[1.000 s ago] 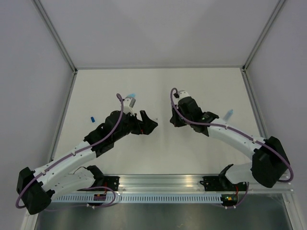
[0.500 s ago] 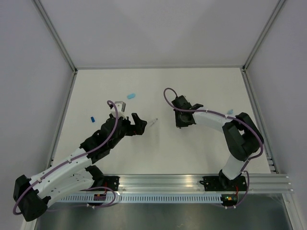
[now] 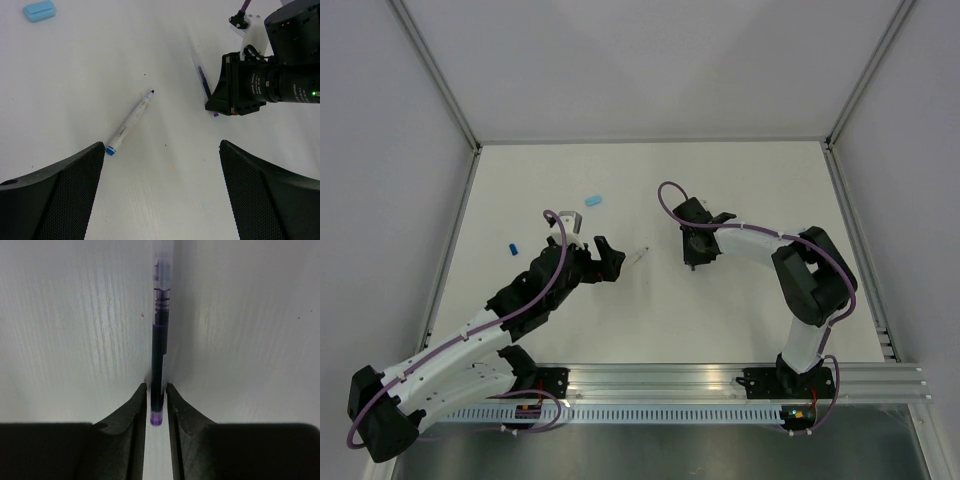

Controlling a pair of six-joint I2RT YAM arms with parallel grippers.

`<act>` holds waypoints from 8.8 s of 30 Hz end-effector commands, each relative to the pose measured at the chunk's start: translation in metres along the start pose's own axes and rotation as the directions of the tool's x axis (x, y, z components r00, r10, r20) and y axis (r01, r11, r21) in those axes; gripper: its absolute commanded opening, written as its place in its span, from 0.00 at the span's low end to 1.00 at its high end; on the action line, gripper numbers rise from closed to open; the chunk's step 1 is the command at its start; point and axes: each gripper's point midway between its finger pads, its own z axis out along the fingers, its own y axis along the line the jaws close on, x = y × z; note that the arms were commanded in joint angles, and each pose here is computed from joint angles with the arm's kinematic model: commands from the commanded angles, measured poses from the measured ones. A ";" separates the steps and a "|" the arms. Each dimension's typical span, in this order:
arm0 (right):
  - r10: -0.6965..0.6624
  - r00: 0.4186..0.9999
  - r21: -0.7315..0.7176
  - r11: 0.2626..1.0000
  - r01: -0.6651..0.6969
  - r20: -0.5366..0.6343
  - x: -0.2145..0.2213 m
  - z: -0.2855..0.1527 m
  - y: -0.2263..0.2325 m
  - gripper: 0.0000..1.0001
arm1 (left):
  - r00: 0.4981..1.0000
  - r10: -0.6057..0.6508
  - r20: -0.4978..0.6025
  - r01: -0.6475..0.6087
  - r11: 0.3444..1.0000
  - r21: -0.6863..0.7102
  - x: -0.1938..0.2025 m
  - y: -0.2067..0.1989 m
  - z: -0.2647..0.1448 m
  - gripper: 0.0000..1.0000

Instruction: Insert the pens into the pen caps

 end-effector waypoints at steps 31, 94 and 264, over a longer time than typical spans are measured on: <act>0.112 0.894 -0.431 0.897 0.097 0.434 -0.045 -0.176 0.021 0.39 | 0.794 0.318 -0.517 -0.392 0.919 -0.036 0.093 0.018 0.077 0.82; 0.191 0.859 -0.784 0.535 0.315 0.476 0.000 -0.209 0.082 0.60 | 0.914 -0.110 -0.391 0.301 0.830 0.469 0.009 -0.129 0.056 0.02; 0.454 0.760 -0.787 0.605 0.122 0.466 -0.013 -0.266 0.036 0.00 | 0.729 -0.666 -0.157 0.232 0.456 -0.859 0.038 0.358 0.034 0.43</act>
